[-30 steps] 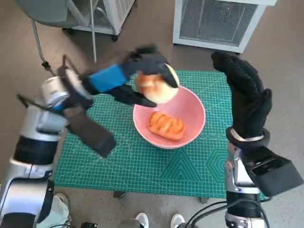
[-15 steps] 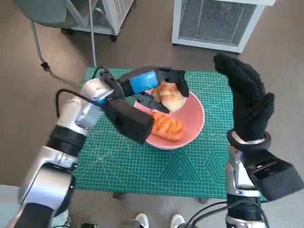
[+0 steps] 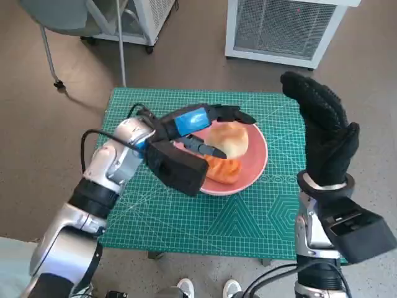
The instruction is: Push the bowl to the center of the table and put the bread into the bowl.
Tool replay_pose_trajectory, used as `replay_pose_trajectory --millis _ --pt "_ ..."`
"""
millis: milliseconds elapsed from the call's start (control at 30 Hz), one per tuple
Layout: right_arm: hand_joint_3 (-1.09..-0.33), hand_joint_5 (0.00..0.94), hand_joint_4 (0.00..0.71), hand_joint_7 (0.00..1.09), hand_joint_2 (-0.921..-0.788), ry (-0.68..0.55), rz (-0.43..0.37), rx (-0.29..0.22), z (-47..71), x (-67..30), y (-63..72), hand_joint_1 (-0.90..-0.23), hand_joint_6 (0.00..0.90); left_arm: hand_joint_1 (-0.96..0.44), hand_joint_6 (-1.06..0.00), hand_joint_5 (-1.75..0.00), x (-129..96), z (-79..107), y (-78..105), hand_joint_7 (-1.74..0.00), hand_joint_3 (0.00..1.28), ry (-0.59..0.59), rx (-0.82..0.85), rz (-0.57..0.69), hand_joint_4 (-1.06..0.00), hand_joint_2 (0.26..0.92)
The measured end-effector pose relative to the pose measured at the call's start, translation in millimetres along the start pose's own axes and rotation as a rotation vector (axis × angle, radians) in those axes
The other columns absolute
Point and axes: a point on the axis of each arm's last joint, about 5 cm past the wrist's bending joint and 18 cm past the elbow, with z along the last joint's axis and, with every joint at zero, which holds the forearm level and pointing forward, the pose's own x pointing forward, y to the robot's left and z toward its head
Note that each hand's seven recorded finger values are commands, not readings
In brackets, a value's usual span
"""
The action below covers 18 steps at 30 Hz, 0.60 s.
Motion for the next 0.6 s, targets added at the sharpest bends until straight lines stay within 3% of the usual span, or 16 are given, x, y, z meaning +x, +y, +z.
replay_pose_trajectory --millis 267,600 --pt "-0.626 0.188 0.28 0.76 -0.921 -0.003 -0.006 0.005 0.3 0.2 1.9 -0.459 -0.001 -0.65 -0.39 0.0 -16.7 1.1 -2.1 -0.16 0.29 -0.044 -0.152 0.1 -0.13 0.921" --pt "-0.631 0.192 0.265 0.76 -0.921 -0.015 -0.002 0.008 3.4 2.6 2.6 -0.454 -0.001 -0.67 -0.4 -0.01 -49.1 -9.1 -1.5 -0.16 0.47 -0.118 -0.37 0.4 -0.16 0.921"
